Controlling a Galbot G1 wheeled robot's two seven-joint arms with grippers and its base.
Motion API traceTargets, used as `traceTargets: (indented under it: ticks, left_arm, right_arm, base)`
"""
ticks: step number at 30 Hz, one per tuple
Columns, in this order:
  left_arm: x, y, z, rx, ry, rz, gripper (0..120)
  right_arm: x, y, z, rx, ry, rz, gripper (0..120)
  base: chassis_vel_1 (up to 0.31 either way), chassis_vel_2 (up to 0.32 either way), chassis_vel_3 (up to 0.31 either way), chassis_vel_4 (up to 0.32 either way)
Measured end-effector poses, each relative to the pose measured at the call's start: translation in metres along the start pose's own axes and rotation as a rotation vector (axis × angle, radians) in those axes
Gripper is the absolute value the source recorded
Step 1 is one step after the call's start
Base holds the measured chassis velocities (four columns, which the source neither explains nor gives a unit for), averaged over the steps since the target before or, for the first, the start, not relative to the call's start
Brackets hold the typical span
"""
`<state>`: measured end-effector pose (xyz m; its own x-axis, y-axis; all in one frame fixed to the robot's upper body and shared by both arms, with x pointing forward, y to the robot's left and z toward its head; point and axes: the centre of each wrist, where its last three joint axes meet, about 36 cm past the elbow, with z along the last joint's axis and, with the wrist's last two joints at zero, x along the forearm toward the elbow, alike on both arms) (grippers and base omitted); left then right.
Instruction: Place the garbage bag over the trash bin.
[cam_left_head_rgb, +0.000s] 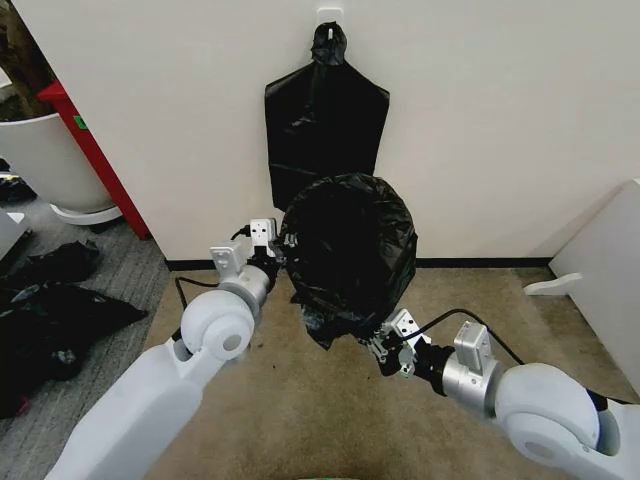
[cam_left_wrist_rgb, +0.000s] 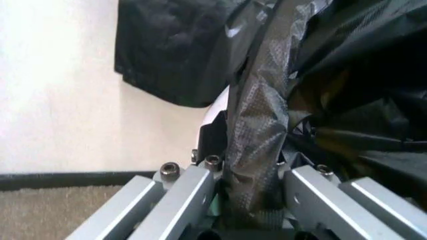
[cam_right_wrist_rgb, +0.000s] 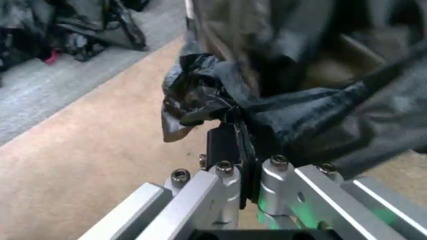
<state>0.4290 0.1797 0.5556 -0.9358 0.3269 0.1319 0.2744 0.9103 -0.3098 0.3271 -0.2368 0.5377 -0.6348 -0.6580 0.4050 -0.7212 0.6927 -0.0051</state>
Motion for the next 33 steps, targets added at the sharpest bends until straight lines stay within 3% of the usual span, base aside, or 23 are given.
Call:
traceTargets:
  ticks: [9,21,30,33]
  left_arm:
    - [0.007,0.014,-0.01,0.054,0.039,0.001,0]
    - [0.015,0.013,-0.012,0.145,0.103,0.034,0]
    - [0.02,0.015,-0.007,0.143,0.121,0.04,0]
    - [0.02,0.015,-0.004,0.134,0.119,0.029,0]
  right_arm:
    - [-0.007,-0.02,0.011,0.019,-0.013,0.056,0]
    - [-0.012,-0.04,0.025,0.027,-0.01,0.092,0]
    - [-0.012,-0.043,0.027,0.039,-0.03,0.103,0]
    - [-0.008,-0.03,0.018,0.04,-0.058,0.102,13]
  base:
    - [0.0,0.0,0.0,0.0]
    - [0.0,0.0,0.0,0.0]
    - [0.0,0.0,0.0,0.0]
    - [0.0,0.0,0.0,0.0]
